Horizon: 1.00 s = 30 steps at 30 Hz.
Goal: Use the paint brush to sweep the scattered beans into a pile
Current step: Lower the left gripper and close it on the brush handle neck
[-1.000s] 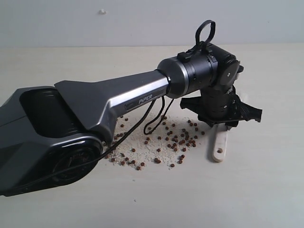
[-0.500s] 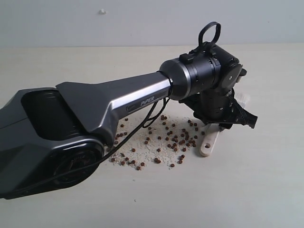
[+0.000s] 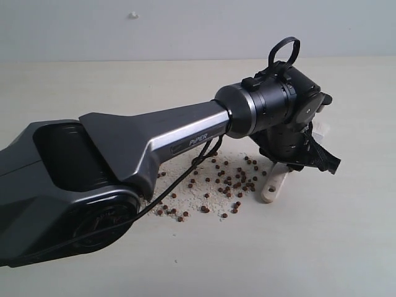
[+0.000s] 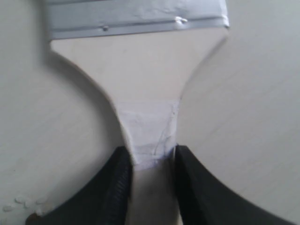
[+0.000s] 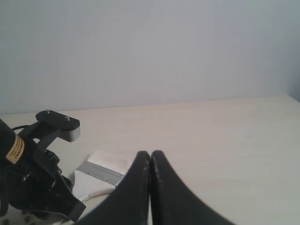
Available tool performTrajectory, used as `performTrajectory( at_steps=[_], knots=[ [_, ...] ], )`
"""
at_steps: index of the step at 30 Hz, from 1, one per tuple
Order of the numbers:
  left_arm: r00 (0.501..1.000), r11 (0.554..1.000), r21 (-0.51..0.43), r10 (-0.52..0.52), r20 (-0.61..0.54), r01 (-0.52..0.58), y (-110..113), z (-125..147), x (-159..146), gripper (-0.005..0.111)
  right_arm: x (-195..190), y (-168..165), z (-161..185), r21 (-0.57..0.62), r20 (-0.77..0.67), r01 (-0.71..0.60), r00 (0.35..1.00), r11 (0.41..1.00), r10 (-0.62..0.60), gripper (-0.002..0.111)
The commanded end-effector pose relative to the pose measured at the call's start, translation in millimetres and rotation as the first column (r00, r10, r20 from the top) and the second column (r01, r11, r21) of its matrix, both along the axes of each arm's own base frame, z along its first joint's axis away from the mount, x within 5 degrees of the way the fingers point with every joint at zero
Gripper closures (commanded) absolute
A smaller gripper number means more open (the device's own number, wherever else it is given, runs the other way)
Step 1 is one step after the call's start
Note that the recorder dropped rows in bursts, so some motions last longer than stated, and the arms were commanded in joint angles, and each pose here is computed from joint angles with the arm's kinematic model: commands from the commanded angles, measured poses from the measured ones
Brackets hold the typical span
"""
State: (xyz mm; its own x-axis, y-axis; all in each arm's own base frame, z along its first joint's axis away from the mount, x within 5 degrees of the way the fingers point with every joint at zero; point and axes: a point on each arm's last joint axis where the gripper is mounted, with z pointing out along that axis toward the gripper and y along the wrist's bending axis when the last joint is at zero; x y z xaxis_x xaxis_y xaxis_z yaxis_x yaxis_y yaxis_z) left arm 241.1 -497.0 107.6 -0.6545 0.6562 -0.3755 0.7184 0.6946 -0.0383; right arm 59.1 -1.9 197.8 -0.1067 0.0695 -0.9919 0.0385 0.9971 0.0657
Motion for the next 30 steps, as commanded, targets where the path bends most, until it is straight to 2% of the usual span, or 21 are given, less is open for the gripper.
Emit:
performTrajectory(
  at_steps=[1, 2, 3, 13, 30],
  knots=[
    [1.0, 0.998, 0.059, 0.001, -0.026, 0.0, 3.6, -13.8, -2.3, 0.1, -0.3, -0.4, 0.0, -0.009, 0.015, 0.006, 1.0, 1.0, -0.006, 0.108],
    [1.0, 0.998, 0.067, 0.0, -0.029, 0.002, 4.3, -14.1, -2.6, 0.106, -0.3, -0.4, 0.0, -0.009, 0.015, 0.006, 1.0, 1.0, -0.006, 0.108],
    [1.0, 0.997, 0.075, -0.004, -0.03, 0.006, 4.9, -14.3, -2.8, 0.107, -0.3, -0.4, 0.0, -0.009, 0.015, 0.006, 1.0, 1.0, -0.006, 0.108],
    [0.999, 0.995, 0.086, -0.045, -0.021, 0.047, 5.3, -11.8, -3.0, 0.107, -0.3, -0.4, 0.0, -0.009, 0.015, 0.006, 1.0, 1.0, -0.006, 0.108],
    [0.993, 0.995, 0.055, -0.088, 0.075, 0.084, 5.7, 27.6, 0.9, 0.107, -0.3, -0.4, 0.0, -0.009, 0.015, 0.006, 1.0, 1.0, -0.006, 0.108]
  ],
)
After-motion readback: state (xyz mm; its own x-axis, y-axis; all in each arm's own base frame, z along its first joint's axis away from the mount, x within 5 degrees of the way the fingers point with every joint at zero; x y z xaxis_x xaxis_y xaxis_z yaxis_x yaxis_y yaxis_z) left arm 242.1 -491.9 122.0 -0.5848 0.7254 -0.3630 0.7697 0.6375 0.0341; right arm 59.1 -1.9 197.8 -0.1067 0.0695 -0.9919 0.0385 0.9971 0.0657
